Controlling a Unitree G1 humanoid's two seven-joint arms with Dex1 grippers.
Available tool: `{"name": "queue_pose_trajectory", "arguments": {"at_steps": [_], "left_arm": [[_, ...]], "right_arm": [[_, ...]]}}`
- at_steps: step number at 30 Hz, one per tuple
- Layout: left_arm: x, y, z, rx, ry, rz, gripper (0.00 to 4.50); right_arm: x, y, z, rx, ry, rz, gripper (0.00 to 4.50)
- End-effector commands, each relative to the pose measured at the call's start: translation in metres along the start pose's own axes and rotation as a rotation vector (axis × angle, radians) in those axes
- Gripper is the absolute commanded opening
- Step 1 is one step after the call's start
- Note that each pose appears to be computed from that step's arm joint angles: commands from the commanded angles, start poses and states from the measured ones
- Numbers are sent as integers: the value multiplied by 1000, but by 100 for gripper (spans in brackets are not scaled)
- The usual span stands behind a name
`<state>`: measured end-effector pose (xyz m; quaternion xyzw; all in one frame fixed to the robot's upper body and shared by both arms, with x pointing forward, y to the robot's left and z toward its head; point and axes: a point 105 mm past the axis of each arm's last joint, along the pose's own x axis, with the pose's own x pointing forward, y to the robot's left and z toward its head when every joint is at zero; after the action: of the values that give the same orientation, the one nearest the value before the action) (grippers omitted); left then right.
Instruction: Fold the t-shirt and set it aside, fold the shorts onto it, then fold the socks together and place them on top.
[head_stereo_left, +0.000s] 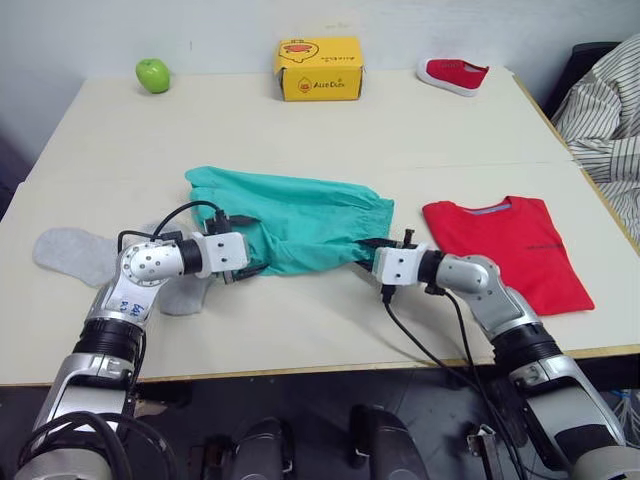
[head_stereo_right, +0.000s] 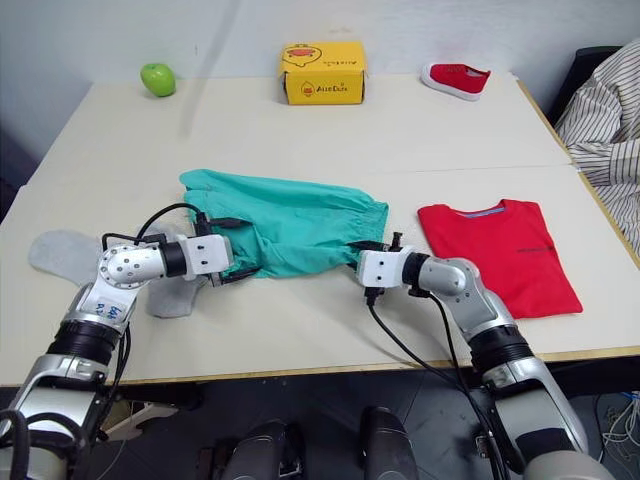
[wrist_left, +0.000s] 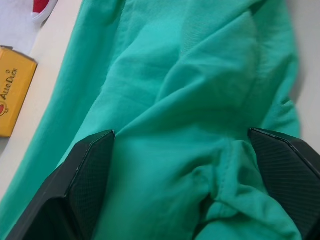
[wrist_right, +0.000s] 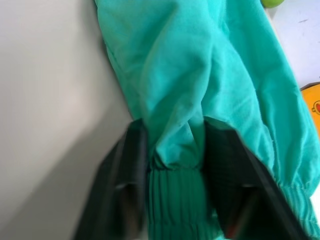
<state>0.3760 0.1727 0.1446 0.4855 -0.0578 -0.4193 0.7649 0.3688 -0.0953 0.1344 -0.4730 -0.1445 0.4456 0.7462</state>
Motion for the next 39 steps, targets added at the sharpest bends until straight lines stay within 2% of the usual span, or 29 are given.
{"name": "queue_pose_trajectory", "arguments": {"at_steps": [1, 2, 4, 9, 12, 17, 21, 25, 30, 33, 36, 39], "left_arm": [[-1, -18, -19, -23, 73, -76, 361], [-2, -20, -19, -22, 75, -87, 324], [-4, -25, -17, -18, 67, -140, 258], [-12, -16, 17, 59, -24, -184, 92], [-22, -19, 28, 69, -47, -220, 3], [-52, -57, 48, -12, -83, -354, 3], [-65, -75, 58, -111, -95, -344, 3], [-73, -104, 64, -183, -79, -336, 3], [-73, -113, 63, -296, -56, -244, 3], [-75, -112, 67, -363, -71, -229, 73], [-88, -115, 74, -496, -110, -296, 169], [-102, -97, 83, -682, -198, -285, 268]], "right_arm": [[-3, -13, 4, -27, -23, -43, 35], [-5, -15, 3, -28, -23, -48, 1], [-11, -19, 2, -33, -26, -57, 0], [-39, -24, 2, -79, -52, -42, 0], [-53, -23, 1, -92, -64, -22, 0], [-90, -4, -6, -83, -53, 54, 0], [-106, 10, -7, -61, -55, 82, 0], [-120, 29, -12, -30, -34, 104, 0], [-123, 38, -16, 33, -25, 91, 0], [-125, 39, -13, 125, -43, 93, 0], [-135, 51, -6, 227, -60, 188, 88], [-143, 55, 3, 367, -74, 242, 187]]}}
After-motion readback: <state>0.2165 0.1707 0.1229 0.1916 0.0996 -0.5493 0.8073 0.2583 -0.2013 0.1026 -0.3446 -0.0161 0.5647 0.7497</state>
